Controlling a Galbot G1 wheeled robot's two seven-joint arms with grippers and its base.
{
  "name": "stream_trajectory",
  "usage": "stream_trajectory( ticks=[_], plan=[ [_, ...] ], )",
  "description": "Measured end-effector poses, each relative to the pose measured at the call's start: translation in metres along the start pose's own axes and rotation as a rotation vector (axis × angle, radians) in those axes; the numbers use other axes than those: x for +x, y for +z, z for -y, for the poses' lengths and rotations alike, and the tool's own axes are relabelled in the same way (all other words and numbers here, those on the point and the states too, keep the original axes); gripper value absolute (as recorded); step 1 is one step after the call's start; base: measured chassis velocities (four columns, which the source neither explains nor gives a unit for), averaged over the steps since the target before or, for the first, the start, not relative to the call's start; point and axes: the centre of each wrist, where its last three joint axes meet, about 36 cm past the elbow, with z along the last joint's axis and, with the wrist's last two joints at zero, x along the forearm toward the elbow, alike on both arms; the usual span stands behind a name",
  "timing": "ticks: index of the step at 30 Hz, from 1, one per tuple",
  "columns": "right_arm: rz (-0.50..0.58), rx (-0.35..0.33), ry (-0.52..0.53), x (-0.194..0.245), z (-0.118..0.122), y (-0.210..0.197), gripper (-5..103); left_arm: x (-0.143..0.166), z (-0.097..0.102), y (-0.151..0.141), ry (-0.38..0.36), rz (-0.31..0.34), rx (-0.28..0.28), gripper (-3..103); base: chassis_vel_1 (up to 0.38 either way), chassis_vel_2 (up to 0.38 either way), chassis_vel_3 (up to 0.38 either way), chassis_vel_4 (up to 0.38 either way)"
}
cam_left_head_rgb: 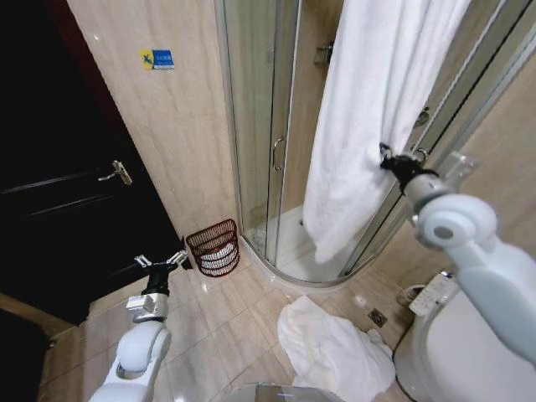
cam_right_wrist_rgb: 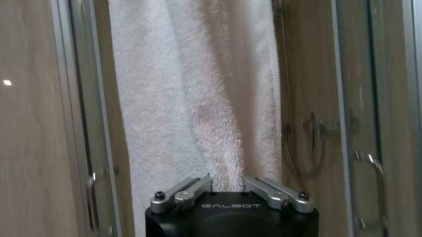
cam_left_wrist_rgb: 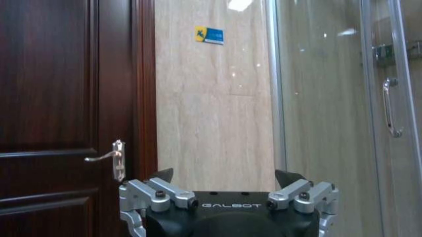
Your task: Discard the used towel into the hamper.
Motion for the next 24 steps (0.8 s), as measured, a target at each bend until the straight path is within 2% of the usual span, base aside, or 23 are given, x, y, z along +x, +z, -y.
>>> stream_trajectory(
  ticks=[10, 19, 24],
  plan=[
    [-0.063, -0.023, 0.014, 0.046, -0.017, 0.056, 2, 0.001, 0.0, -0.003, 0.009, 0.003, -0.003, 100, 0.0, 0.0, 0.0, 0.0],
    [-0.012, 0.012, -0.017, 0.083, -0.034, 0.058, 2, 0.002, 0.0, -0.003, 0.018, 0.005, -0.005, 100, 0.0, 0.0, 0.0, 0.0],
    [0.035, 0.063, -0.024, 0.098, -0.034, 0.054, 2, 0.001, 0.002, -0.005, 0.033, 0.01, 0.001, 100, 0.0, 0.0, 0.0, 0.0]
  ],
)
